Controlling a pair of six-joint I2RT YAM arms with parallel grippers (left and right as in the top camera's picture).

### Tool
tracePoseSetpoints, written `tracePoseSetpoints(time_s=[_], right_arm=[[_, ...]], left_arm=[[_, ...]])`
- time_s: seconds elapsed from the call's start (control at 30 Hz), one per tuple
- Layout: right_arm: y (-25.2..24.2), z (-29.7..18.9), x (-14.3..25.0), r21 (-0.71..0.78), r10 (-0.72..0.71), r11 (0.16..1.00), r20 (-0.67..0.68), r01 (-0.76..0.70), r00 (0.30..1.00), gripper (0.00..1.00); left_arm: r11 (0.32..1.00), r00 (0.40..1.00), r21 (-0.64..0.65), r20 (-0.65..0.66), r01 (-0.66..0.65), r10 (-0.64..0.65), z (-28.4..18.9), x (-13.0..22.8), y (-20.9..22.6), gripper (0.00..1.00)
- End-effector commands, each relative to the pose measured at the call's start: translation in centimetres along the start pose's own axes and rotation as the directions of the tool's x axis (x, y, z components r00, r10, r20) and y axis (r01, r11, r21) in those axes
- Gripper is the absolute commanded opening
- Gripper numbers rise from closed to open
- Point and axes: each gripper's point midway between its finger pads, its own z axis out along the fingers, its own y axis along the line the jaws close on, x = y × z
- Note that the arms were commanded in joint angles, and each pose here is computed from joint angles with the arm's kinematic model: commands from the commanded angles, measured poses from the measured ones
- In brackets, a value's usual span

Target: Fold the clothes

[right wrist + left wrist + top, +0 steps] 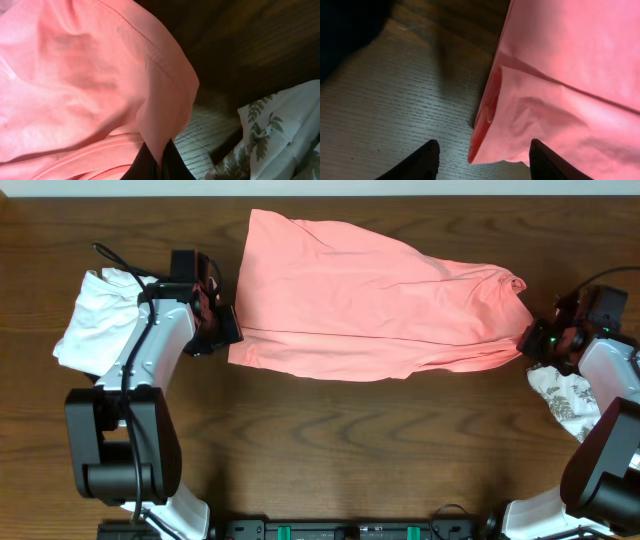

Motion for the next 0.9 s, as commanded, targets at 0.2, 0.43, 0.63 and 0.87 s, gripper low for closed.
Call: tracePoseSetpoints(time_s=[0.2, 0.43, 0.63, 0.87], right_arm=[[0.0, -0.3, 0.0, -0.007, -0.012, 1.0, 0.008, 0.012, 1.0, 0.01], [0.0, -0.3, 0.0, -0.006, -0.012, 1.0, 0.008, 0.012, 1.0, 0.01], [0.0, -0.3, 0.0, -0.006, -0.012, 1.0, 0.008, 0.012, 1.0, 0.01], [0.0, -0.3, 0.0, -0.006, -0.012, 1.0, 0.008, 0.012, 1.0, 0.01]], left_arm=[[0.999, 0.995, 0.038, -0.1, -0.024, 0.028, 3.0, 1.6, -1.1, 0.58], [0.998, 0.993, 0.047, -0.11, -0.041, 0.046, 3.1, 2.0, -1.8, 0.58], [0.998, 0.991, 0.042, -0.124, -0.039, 0.044, 3.0, 2.4, -1.7, 0.52], [0.998, 0.991, 0.041, -0.129, -0.038, 0.043, 2.9, 2.5, -1.7, 0.25]])
